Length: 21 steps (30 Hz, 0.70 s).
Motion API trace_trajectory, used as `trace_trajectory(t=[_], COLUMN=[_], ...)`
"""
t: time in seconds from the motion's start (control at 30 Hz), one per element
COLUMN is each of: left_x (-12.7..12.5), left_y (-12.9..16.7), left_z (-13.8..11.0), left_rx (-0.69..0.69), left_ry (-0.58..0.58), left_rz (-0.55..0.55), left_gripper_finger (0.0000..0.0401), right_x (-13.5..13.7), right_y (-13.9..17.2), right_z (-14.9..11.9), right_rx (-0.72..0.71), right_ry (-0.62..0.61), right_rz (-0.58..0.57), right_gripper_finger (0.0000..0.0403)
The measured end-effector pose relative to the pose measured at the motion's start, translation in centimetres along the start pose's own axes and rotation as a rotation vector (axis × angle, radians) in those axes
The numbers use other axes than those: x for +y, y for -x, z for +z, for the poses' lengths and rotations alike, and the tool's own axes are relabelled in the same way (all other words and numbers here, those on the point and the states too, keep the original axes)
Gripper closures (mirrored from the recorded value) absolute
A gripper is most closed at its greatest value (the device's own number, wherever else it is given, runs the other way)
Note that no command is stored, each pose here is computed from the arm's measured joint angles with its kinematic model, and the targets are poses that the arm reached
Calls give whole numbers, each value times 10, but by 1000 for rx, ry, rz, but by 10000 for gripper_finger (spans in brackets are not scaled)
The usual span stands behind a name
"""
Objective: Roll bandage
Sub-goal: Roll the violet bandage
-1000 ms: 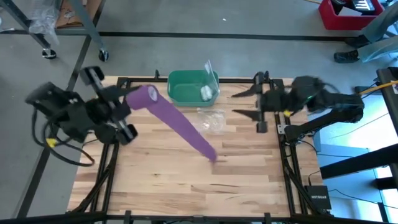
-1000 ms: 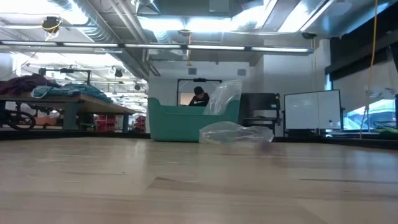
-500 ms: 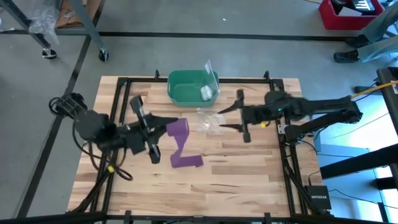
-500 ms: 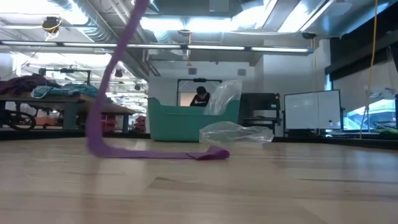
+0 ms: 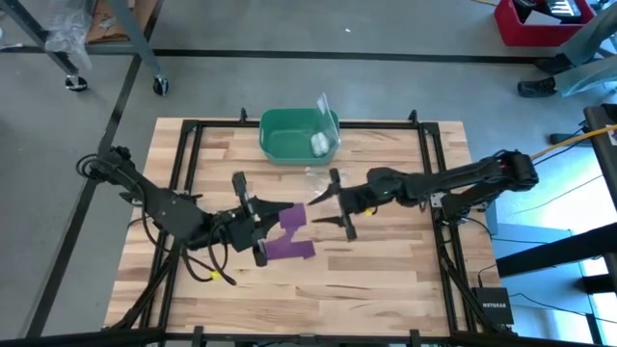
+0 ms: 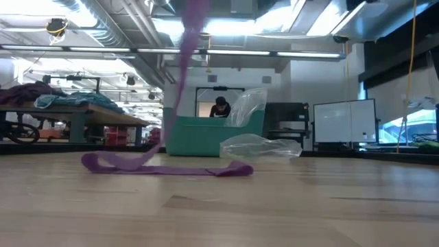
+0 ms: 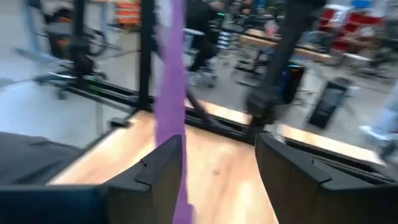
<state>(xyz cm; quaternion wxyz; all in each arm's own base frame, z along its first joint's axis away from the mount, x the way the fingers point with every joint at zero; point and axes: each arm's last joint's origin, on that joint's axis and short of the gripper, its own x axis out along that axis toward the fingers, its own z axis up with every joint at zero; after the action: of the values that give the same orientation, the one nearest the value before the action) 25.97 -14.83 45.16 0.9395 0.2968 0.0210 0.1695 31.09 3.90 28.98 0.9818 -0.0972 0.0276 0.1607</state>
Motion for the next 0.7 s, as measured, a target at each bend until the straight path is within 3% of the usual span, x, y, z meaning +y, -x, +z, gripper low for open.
trace_trajectory(t=[0.23,0.43,0.7], left_x=[0,0,2], left_y=[0,0,0], left_z=[0,0,2], left_rx=[1,1,-13], left_ry=[4,4,1], left_rz=[-4,-1,12], left_gripper_finger=[389,388,388], right_x=[6,5,8], right_y=[-13,-13,-30], right_z=[5,5,-7], right_rx=[-53,-45,-79], right_ry=[-6,-30,3], right_rz=[91,85,71], right_gripper_finger=[184,152,179])
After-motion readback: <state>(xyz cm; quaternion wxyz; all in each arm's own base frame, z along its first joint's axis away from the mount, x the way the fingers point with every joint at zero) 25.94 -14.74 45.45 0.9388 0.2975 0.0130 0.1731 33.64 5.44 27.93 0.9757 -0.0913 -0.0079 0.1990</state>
